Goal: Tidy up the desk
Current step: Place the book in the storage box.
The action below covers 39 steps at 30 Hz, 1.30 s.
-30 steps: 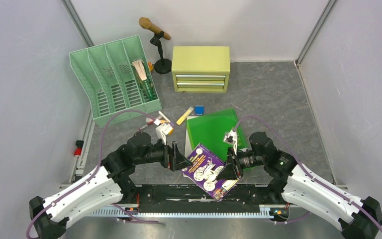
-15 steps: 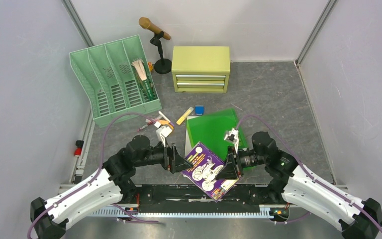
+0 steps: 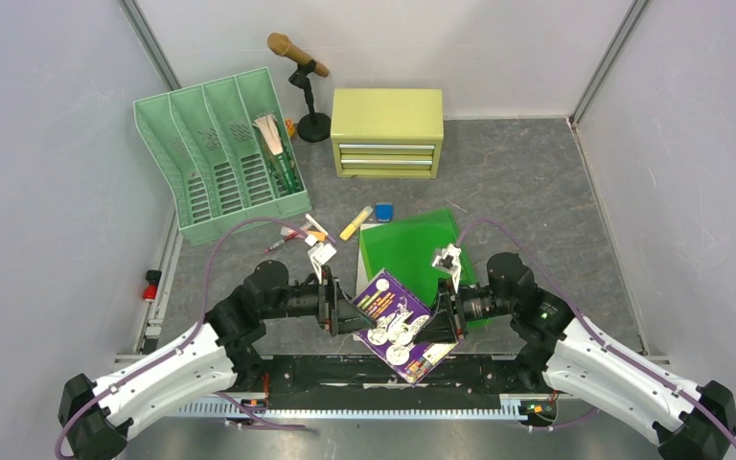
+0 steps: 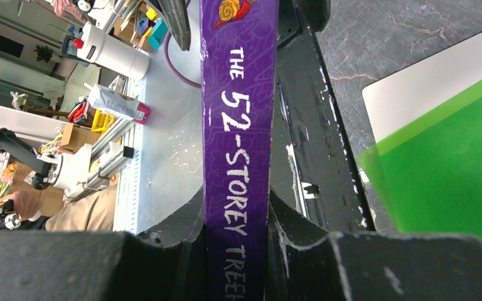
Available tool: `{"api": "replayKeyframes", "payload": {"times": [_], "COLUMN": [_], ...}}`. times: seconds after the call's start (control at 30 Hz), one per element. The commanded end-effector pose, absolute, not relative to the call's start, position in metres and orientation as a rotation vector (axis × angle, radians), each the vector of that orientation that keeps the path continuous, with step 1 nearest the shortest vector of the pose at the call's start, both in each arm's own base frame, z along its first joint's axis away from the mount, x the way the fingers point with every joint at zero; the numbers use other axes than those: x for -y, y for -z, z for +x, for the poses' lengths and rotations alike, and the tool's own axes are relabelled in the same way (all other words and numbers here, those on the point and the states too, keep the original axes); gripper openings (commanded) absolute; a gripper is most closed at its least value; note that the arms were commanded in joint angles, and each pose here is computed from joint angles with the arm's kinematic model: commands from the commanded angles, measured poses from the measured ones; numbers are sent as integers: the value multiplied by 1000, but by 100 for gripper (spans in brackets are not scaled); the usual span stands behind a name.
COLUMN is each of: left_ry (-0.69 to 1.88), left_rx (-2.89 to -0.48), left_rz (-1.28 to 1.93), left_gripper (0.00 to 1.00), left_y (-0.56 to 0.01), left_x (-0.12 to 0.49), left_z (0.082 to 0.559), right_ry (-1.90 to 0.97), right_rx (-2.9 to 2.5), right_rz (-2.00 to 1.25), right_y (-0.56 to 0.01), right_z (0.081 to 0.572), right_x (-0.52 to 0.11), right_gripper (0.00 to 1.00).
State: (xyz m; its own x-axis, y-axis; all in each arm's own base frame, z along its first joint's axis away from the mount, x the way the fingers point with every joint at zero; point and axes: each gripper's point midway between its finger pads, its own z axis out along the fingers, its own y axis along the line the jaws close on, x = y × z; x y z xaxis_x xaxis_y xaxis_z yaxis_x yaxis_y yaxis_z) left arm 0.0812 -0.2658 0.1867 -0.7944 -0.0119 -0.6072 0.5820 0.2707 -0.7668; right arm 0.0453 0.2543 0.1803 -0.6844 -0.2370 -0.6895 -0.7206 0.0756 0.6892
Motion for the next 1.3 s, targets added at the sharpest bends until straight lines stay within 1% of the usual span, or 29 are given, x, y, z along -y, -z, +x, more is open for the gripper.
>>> {"api": "replayKeyframes", "payload": {"times": [0.0, 0.1, 0.27, 0.43, 0.5, 0.63, 0.7, 0.77, 0.8, 0.97, 1.1, 1.23, 1.27], "left_ry": [1653, 1675, 1696, 1741, 1751, 1714, 1694, 1667, 1659, 1637, 1602, 1604, 1601], "left_rx": [-1981, -1987, -1972, -1951, -1927, -1845, -1808, -1806, -1808, -1810, -1843, -1852, -1852], "left_rz": [561, 568, 587, 582, 572, 547, 564, 569, 568, 585, 602, 628, 631], "left_gripper": [90, 81, 75, 73, 73, 84, 86, 85, 84, 70, 55, 48, 42], "left_y": [-198, -194, -195, -192, -196, -210, -215, -214, -214, -217, -214, -216, -217], "left_x": [271, 271, 270, 270, 269, 263, 258, 254, 253, 251, 250, 251, 251], "left_z": [72, 68, 64, 60, 59, 64, 62, 62, 62, 61, 63, 61, 61], "right_ry": [-1685, -1686, -1660, -1628, -1636, -1642, -1639, -1622, -1617, -1608, -1607, -1592, -1591], "right_rx": [-1783, -1781, -1778, -1778, -1781, -1792, -1790, -1812, -1815, -1829, -1846, -1873, -1884], "right_rz": [-993, -991, -964, -936, -945, -964, -981, -997, -998, -995, -997, -991, -986], "right_y": [-212, -214, -217, -217, -217, -216, -216, -213, -213, -211, -209, -201, -199], "right_z": [47, 48, 53, 59, 57, 56, 56, 55, 56, 57, 57, 58, 58], "right_x": [-262, -263, -264, -264, -264, -265, -265, -264, -264, -263, -264, -263, -262], "right_gripper": [0, 0, 0, 0, 0, 0, 0, 0, 0, 0, 0, 0, 0]}}
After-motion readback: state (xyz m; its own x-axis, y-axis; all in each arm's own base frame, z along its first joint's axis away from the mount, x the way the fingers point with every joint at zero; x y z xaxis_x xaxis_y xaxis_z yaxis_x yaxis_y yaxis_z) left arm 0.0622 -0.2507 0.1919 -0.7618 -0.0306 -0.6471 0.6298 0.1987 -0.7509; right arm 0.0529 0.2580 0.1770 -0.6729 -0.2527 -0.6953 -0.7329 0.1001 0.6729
